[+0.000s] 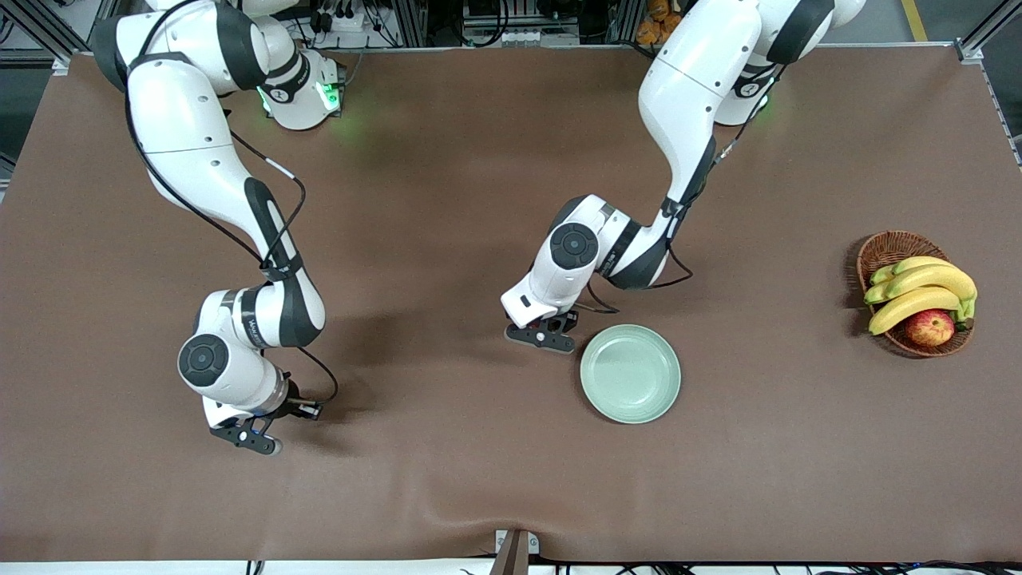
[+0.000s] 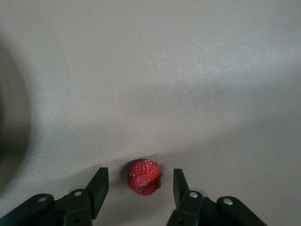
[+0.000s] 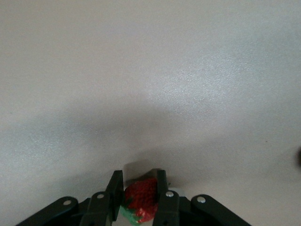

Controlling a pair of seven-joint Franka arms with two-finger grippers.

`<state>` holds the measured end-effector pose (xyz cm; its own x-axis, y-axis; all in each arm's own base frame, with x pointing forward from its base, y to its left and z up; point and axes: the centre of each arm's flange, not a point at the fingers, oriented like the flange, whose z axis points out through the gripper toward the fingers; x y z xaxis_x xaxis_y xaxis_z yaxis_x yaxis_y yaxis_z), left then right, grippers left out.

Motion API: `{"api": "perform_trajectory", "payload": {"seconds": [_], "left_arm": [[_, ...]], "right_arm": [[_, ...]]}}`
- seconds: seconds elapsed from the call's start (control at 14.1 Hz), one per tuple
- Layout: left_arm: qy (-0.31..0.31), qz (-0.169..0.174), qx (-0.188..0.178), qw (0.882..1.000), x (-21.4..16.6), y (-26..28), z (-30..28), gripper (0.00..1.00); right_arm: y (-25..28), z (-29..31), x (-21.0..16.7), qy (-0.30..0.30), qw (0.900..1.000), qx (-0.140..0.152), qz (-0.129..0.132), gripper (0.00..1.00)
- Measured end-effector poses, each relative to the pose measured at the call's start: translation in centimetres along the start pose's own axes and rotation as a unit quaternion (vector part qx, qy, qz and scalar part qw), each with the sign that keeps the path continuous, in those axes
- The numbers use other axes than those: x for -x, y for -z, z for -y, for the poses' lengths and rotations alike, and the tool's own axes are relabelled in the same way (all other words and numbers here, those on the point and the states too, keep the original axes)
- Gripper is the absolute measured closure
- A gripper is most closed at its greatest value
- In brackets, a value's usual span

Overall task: Collect all strawberries into plate
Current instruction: 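Grasp a strawberry with each gripper, then place the strawberry on the plate with the left gripper while the right gripper carries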

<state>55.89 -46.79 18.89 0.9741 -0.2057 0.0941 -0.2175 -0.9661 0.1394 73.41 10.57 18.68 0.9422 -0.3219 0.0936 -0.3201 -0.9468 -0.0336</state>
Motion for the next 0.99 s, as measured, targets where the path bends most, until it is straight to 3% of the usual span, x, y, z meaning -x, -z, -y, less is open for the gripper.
{"api": "perform_trajectory", "payload": {"seconds": [0.14,0.35,0.42,0.71,0.99], "left_arm": [[0.0,0.002,-0.001,1.0,0.2,-0.6,0.0,0.37],[0.0,0.0,-0.001,1.0,0.1,-0.6,0.0,0.67],[0.0,-0.001,0.0,1.0,0.1,-0.6,0.0,0.69],[0.0,-0.008,0.003,1.0,-0.4,0.0,-0.1,0.69],[0.012,-0.008,-0.002,1.0,-2.0,2.7,1.3,0.69]], "right_arm": [[0.2,0.2,0.1,0.001,1.0,0.0,0.005,0.67],[2.0,0.7,0.3,0.004,1.0,0.002,0.021,0.67],[3.0,0.9,0.3,0.005,1.0,0.002,0.026,0.67],[7.4,1.7,0.5,0.008,0.999,-0.005,0.04,0.67],[12.4,3.3,1.2,0.01,0.998,-0.03,0.052,0.67]]}}
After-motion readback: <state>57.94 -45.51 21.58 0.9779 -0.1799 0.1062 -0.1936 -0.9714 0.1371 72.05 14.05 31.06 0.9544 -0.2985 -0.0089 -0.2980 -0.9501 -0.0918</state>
